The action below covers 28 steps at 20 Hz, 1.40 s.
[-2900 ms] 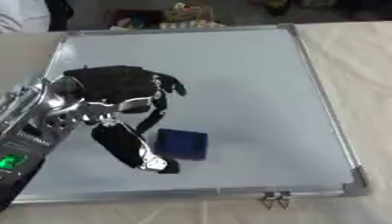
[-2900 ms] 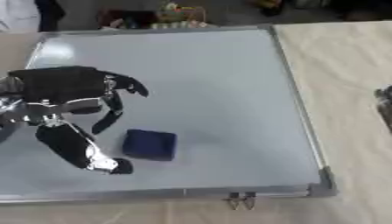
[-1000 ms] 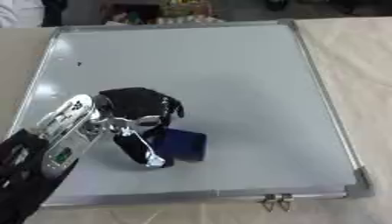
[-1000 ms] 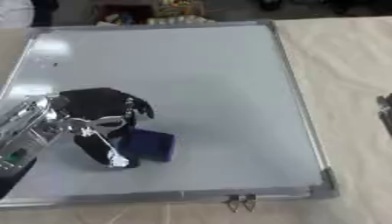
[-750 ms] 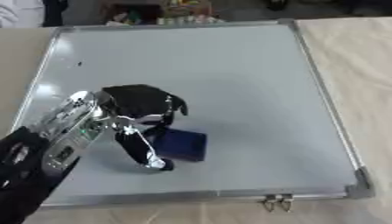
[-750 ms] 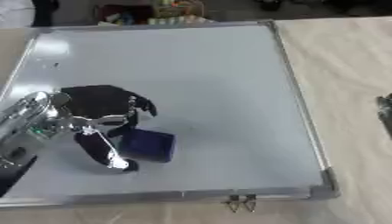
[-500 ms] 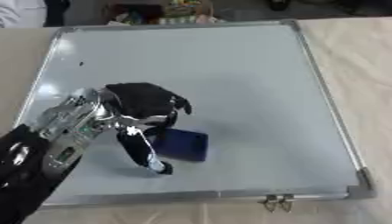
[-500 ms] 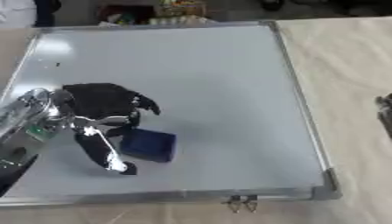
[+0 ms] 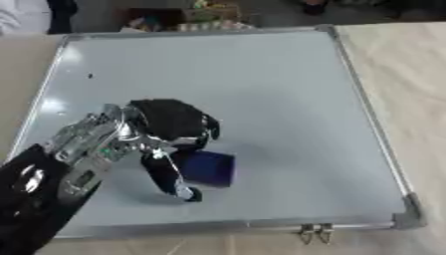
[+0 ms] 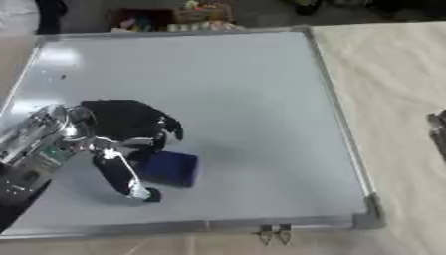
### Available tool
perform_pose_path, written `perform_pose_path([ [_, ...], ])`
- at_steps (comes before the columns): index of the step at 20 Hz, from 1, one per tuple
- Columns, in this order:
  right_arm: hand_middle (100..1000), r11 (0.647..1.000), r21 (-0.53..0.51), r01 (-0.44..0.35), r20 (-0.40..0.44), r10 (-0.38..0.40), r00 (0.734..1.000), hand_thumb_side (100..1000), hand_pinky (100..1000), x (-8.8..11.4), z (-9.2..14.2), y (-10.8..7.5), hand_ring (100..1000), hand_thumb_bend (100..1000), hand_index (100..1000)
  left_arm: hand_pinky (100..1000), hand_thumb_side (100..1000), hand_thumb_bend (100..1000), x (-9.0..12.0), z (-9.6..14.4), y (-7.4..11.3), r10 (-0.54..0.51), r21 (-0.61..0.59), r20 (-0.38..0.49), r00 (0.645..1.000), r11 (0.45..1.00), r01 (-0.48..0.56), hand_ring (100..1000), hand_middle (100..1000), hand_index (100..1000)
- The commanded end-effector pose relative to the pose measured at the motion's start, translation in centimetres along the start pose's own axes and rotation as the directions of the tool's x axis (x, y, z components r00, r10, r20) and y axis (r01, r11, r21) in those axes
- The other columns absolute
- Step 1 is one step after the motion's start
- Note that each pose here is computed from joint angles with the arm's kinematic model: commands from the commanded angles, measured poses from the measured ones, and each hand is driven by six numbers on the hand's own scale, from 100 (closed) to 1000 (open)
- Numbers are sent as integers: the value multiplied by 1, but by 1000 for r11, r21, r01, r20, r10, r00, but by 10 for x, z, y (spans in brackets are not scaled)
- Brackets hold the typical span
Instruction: Wipe the whiteboard clean with a brush.
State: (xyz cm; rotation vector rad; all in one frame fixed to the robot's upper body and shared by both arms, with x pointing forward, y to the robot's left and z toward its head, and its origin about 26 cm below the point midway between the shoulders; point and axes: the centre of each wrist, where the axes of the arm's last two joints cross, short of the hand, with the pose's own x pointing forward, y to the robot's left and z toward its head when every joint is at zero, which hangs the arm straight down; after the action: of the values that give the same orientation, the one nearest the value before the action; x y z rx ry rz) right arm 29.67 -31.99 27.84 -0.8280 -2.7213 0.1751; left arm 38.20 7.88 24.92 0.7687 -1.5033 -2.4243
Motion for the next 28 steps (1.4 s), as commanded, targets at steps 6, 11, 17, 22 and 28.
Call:
perform_pose_path([
  [6,827,1000,-2,6,33,-6,999,1000,834,5,-7,-3,815,100,887,668,515,501,-5,-7,2,0,37,-25,1000,999,1,816,785,170],
  [11,827,1000,-2,6,32,-6,999,1000,835,5,-7,-3,816,100,887,647,496,481,-6,-11,-3,4,54,-33,999,999,-2,791,744,166],
  [17,828,1000,-2,7,32,-7,999,1000,835,5,-7,-3,816,100,887,601,466,474,-6,-13,-7,10,72,-29,1000,997,-8,730,668,163],
  [22,828,1000,-4,7,30,-7,1000,1000,835,5,-6,-3,816,100,887,561,440,476,-5,-14,-9,14,73,-17,1000,997,-13,684,627,161],
  [28,827,1000,-4,8,29,-8,1000,1000,835,5,-6,-3,816,100,887,541,390,455,-3,-14,-9,25,90,4,1000,996,-25,675,666,158],
])
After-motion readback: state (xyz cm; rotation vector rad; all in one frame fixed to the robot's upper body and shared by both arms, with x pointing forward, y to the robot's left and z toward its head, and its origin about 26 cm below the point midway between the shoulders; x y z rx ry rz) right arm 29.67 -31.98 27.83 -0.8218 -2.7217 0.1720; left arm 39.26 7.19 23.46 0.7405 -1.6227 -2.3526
